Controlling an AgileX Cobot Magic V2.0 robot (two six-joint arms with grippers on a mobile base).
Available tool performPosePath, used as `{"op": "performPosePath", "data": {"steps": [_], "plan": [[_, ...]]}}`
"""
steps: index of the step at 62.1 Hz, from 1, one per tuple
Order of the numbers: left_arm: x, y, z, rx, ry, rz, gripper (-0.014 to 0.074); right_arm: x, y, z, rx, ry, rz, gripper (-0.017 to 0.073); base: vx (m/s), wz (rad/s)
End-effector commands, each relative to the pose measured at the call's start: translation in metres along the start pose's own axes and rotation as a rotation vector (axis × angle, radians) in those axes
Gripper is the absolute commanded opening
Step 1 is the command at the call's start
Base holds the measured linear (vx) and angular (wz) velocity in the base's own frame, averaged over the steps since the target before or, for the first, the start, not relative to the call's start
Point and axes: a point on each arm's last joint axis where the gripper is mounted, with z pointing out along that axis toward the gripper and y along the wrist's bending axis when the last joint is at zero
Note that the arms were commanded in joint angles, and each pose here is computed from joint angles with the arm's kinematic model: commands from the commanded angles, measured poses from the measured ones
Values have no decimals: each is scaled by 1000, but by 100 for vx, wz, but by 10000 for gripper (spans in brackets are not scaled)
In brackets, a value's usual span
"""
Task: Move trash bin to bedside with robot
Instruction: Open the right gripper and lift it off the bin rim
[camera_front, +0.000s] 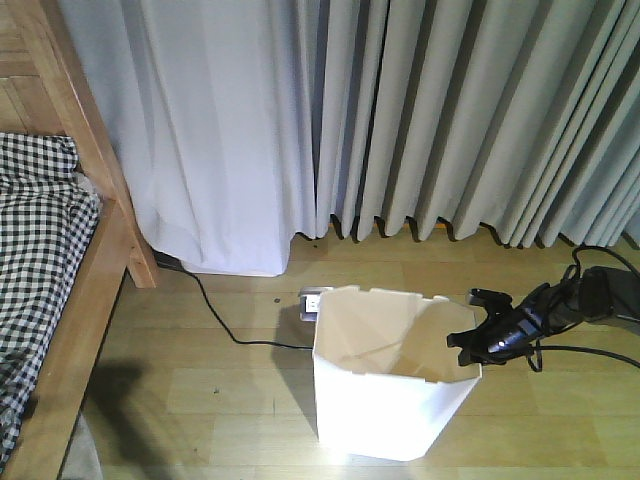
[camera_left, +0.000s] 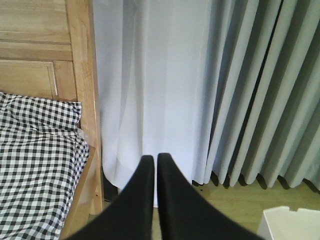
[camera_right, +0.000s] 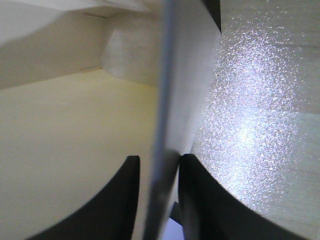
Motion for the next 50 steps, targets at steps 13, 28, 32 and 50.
{"op": "performPosePath", "data": {"steps": [13, 28, 32, 50], "plan": [[-3, 0, 0, 4, -71, -10, -6, -28, 3, -31, -2, -63, -26, 343, 0, 0], [-3, 0, 0, 4, -71, -10, -6, -27, -1, -31, 45, -51, 30, 467, 0, 0], [-3, 0, 0, 4, -71, -10, -6, -27, -2, -31, 50, -57, 34, 481, 0, 0], [-3, 0, 0, 4, -71, -10, -6, -25, 0, -31, 24, -34, 33, 479, 0, 0]]}}
